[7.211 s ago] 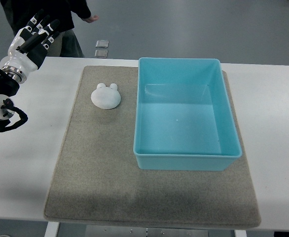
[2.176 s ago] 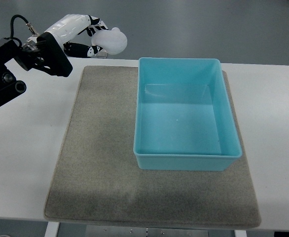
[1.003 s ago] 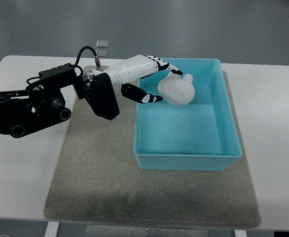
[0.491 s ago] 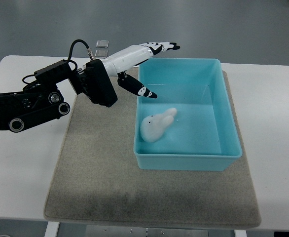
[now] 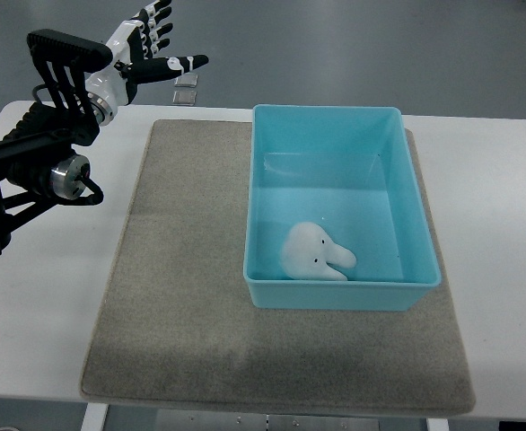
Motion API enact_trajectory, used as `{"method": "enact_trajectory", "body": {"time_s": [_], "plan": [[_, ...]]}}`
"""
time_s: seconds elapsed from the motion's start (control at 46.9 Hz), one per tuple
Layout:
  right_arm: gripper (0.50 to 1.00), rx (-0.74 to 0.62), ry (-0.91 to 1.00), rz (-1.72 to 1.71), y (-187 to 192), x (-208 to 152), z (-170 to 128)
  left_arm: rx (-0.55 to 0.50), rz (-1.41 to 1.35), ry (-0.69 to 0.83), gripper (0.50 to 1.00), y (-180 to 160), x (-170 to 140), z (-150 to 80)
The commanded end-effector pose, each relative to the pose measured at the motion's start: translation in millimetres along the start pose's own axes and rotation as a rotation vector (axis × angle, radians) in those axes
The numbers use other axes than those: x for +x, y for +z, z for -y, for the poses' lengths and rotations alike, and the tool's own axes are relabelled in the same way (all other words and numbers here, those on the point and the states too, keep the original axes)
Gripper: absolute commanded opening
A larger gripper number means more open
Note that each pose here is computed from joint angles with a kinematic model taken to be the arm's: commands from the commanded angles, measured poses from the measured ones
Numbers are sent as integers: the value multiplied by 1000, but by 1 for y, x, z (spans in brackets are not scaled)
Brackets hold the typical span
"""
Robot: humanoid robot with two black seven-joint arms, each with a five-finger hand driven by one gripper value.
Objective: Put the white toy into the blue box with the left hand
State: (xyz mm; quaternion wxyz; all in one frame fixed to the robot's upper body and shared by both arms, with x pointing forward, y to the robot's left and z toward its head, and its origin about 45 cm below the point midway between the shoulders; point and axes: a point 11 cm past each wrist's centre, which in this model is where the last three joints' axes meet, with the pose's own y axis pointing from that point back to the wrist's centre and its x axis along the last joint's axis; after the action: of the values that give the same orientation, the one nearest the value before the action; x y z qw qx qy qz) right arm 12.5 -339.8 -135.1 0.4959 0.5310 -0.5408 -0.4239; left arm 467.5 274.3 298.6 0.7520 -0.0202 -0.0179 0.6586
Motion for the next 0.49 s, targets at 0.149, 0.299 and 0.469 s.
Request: {"method": "enact_trajectory", "body": {"time_s": [0.149,0.299,0.469], "plan": [[936,0,-1,1,0,0,0,9,-284,114,999,-18,36,-11],[936,0,-1,1,0,0,0,6,-362,150,999,-30,49,-22],[936,0,1,-1,0,0,0,9,-414,113,999,-39,46,-28]]}}
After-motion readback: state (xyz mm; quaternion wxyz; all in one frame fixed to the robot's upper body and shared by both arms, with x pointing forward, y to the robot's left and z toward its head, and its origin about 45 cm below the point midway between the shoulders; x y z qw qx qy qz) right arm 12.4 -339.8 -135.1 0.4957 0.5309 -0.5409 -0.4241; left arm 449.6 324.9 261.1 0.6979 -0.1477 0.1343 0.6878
